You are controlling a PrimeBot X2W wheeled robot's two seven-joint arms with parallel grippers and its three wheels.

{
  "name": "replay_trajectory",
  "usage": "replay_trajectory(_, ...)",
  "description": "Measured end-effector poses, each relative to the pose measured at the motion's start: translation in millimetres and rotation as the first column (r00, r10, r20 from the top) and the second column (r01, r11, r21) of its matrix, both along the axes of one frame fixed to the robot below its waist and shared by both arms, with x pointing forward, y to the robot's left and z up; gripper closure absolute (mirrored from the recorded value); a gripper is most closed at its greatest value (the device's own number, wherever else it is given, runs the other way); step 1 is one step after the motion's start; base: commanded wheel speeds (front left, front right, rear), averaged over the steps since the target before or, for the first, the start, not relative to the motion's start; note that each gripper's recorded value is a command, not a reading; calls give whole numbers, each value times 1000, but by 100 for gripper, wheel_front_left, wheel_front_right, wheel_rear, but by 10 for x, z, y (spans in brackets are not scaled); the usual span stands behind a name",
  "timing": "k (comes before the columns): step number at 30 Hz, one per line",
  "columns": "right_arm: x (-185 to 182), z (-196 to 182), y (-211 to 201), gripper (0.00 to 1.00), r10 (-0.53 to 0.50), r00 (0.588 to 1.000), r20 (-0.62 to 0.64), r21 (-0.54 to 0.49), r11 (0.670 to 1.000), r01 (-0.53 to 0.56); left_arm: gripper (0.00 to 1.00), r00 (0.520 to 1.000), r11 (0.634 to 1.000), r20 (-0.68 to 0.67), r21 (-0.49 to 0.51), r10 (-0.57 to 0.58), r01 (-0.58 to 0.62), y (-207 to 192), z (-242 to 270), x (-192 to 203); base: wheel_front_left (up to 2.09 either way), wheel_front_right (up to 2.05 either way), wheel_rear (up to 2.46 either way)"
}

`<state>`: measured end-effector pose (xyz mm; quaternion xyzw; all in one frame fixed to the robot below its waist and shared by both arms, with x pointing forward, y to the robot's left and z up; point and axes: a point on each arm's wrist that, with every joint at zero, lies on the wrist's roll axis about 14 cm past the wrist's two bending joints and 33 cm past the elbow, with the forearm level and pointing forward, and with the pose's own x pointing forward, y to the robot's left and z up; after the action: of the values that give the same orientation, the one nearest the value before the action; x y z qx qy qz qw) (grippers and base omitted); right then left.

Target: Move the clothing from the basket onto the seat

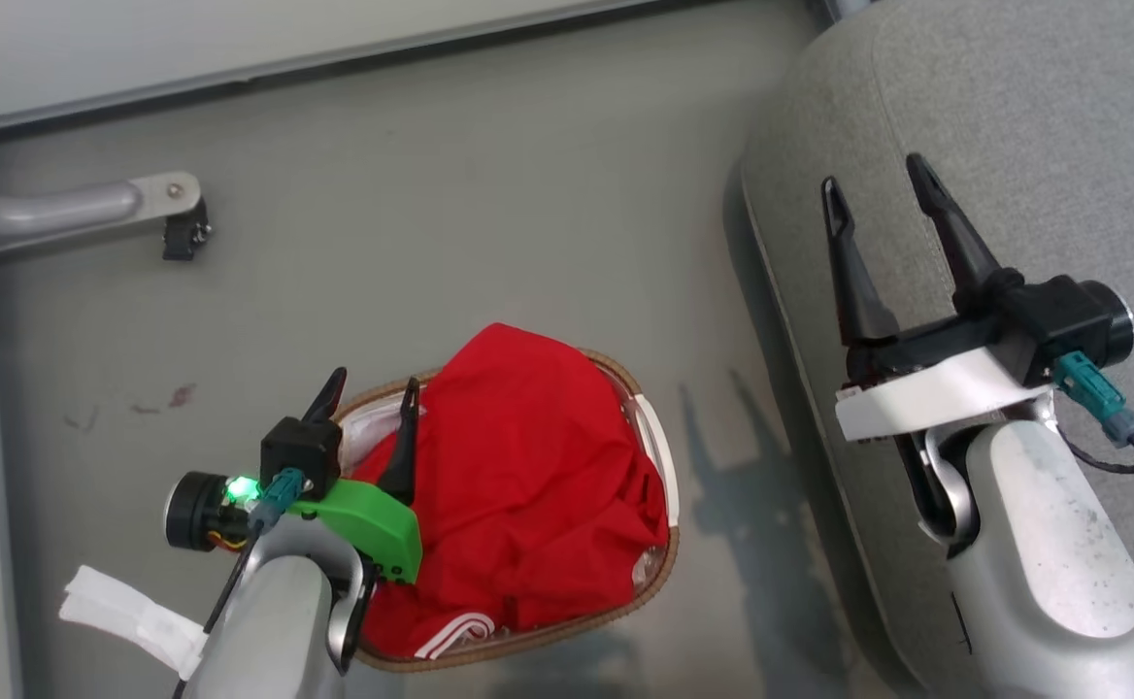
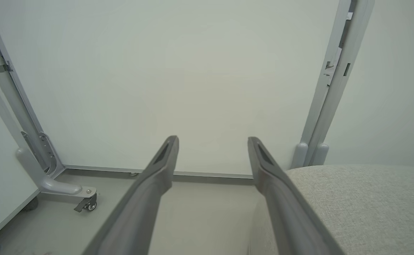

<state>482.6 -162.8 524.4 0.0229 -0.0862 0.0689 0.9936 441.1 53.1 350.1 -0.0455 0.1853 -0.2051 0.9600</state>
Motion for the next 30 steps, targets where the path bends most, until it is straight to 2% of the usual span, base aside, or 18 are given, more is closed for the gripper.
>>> replay_trajectory(8,252,-102,-47,0,-2,1000,15,24,1000,2,0,987,993,-125,44,-99,106,-160,-603,90,0,0,0)
replay_trajectory(16,412,-459,-76,0,-1,999,-39,35,999,3,0,943,974,-283,96,-173,208,-180,-1305,33,0,0,0)
replay_trajectory(21,462,-753,-114,0,-8,995,-97,41,999,12,0,901,943,-372,152,-224,297,-121,-1730,-48,0,0,0)
replay_trajectory(30,468,-1203,-216,0,-30,981,-191,42,998,39,0,840,884,-489,250,-237,395,-3,-2315,-124,0,0,0)
